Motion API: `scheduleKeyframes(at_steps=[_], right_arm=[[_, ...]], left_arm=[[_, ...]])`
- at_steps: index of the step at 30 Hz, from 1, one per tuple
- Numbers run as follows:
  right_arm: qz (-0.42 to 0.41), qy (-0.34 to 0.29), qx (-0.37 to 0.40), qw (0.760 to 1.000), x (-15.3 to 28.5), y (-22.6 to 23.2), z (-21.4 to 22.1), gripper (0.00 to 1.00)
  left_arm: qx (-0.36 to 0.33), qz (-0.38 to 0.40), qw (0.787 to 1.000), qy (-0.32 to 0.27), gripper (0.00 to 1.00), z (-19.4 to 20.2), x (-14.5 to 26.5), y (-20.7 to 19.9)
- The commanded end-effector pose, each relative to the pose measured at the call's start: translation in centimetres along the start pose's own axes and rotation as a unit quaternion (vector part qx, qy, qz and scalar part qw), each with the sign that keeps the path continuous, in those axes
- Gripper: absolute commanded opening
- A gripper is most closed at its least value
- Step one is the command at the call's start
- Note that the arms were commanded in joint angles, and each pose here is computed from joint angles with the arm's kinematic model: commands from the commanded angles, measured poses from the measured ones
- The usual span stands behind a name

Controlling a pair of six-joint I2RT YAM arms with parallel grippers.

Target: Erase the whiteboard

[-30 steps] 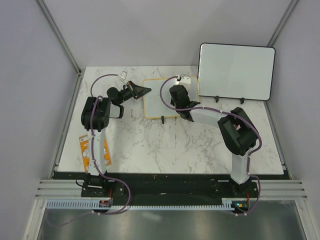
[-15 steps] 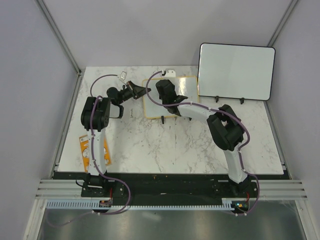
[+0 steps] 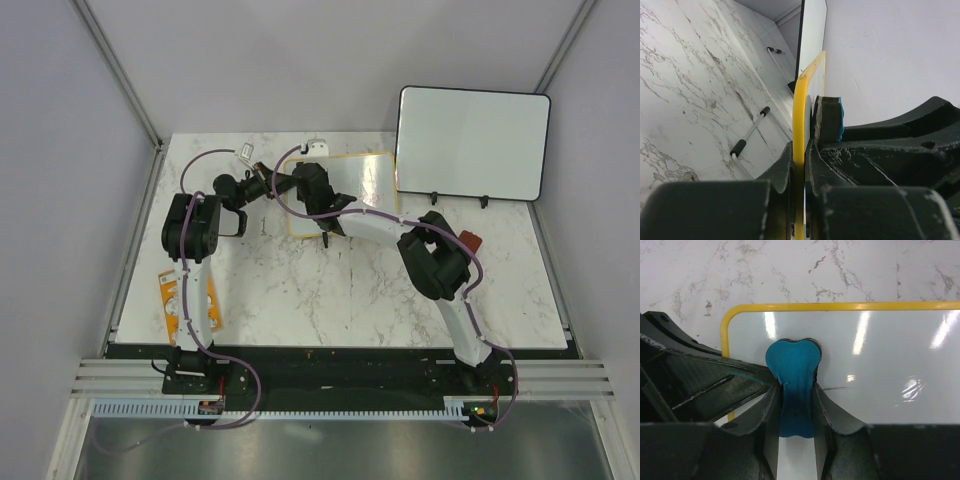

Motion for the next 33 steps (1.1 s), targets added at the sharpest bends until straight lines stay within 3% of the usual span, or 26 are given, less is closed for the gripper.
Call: scheduleKeyframes(at_steps=[1,8,15,33], right_arm=[[-0.040,0.154,0.048,0.986,0.3,0.2,12.0,0.00],[0.032,0.154,0.055,0.986,0.6,-3.5,12.9,0.00],[0.091,0.149,0.028,0.984,0.8,-8.8,10.9,0.00],[0.203,0.149,-0.029,0.967,4.9,-21.2,10.7,0.00]], left_arm=[[-0.188,0.127,0.973,0.033,0.02,1.7,-0.4,-4.8],[-0.187,0.127,0.974,0.033,0.02,1.8,-0.4,-4.8],[-0.187,0.127,0.974,0.033,0.02,1.8,-0.4,-4.8],[-0.187,0.126,0.974,0.032,0.02,1.8,-0.4,-4.8]])
Point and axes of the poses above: each gripper's point midway between its finger pads, its own x axis back along the fingers, its own y axis along the line the jaws close on, z = x × y, the point moved 2 cm from there along x, back along the fingers, and after that the axes turned 9 degrees about -x, right-handed, at the moved point
